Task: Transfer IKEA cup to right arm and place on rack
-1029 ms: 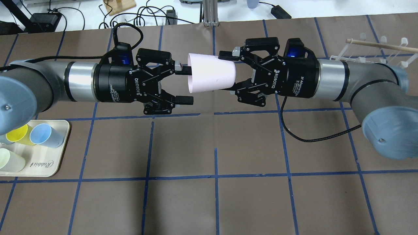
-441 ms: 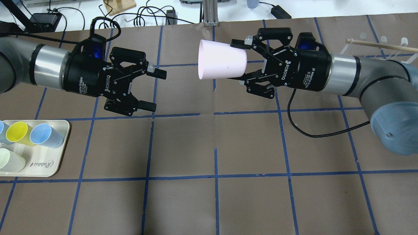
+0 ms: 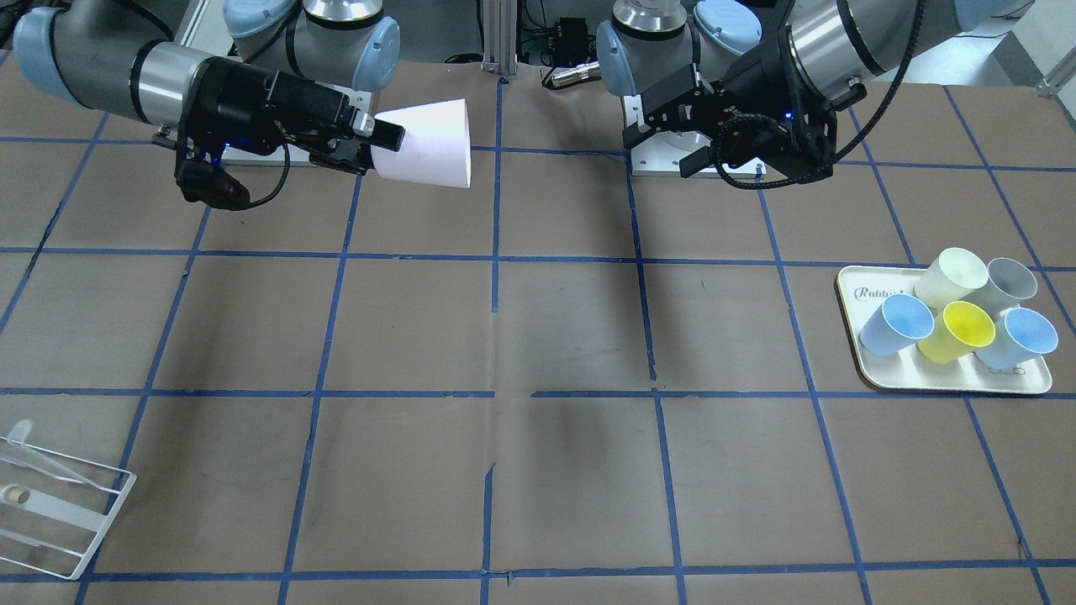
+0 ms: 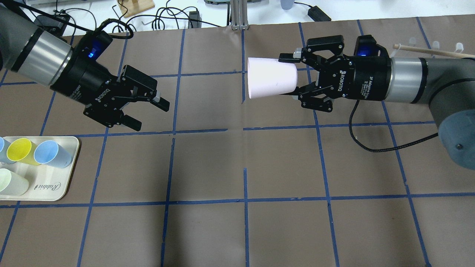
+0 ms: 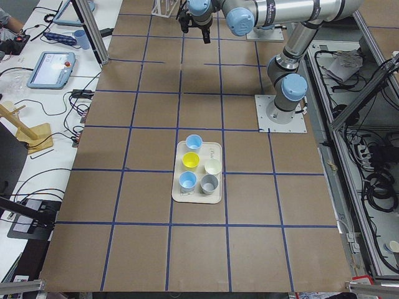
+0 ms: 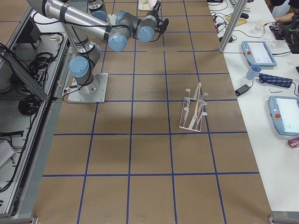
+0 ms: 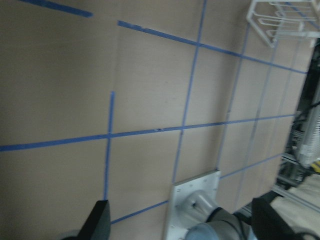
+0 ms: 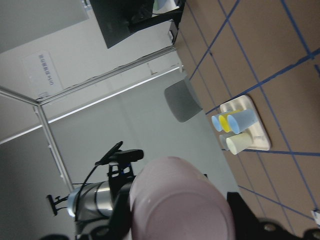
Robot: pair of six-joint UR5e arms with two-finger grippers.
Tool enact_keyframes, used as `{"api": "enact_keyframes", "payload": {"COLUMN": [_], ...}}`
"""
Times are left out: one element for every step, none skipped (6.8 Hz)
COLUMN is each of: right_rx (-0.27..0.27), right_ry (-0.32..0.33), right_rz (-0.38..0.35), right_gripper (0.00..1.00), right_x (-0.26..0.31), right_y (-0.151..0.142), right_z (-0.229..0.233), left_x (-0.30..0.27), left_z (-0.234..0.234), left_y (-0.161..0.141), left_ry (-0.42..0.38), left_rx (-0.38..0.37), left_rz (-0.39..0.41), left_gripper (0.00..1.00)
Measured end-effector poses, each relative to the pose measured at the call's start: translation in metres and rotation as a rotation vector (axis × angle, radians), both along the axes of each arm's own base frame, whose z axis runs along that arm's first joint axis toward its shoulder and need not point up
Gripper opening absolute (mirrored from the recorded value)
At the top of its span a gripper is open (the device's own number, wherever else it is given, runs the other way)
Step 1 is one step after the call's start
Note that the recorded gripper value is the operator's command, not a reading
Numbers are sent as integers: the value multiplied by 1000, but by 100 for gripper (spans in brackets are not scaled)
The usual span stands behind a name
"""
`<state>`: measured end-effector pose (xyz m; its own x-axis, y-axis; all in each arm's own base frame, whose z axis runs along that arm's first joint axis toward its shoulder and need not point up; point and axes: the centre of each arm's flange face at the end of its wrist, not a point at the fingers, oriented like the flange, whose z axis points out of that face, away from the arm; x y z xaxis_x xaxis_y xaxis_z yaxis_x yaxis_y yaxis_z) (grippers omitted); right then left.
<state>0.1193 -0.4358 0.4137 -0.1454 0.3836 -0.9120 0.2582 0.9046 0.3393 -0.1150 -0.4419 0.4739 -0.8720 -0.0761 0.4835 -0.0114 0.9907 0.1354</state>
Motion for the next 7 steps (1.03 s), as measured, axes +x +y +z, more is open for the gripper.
{"api": "enact_keyframes", "payload": {"right_rx": [-5,-13,-23,-48,-103,-171,-245], "right_ry": [155,322,486,631,767,891,993], "right_rz": [32,64,94,133,196,271,333], "right_gripper": [36,36,36,35,35,34,33], "right_x": [-10,-22,-34,-45,-55,-66,-75], "right_y": [-3,-6,-9,-11,-11,-12,-17], "right_z": [5,14,23,31,36,39,42], "left_x": [-18,-31,-35,-36,-35,-34,-33], "left_z": [3,5,6,8,10,11,12], "left_y": [0,1,-1,-5,-10,-16,-21], "left_ry": [-158,-286,-369,-412,-438,-450,-455], "left_rx": [-64,-118,-156,-179,-198,-213,-225], "left_rz": [-59,-84,-74,-26,41,78,92], "left_gripper": [100,100,100,100,100,100,100]}}
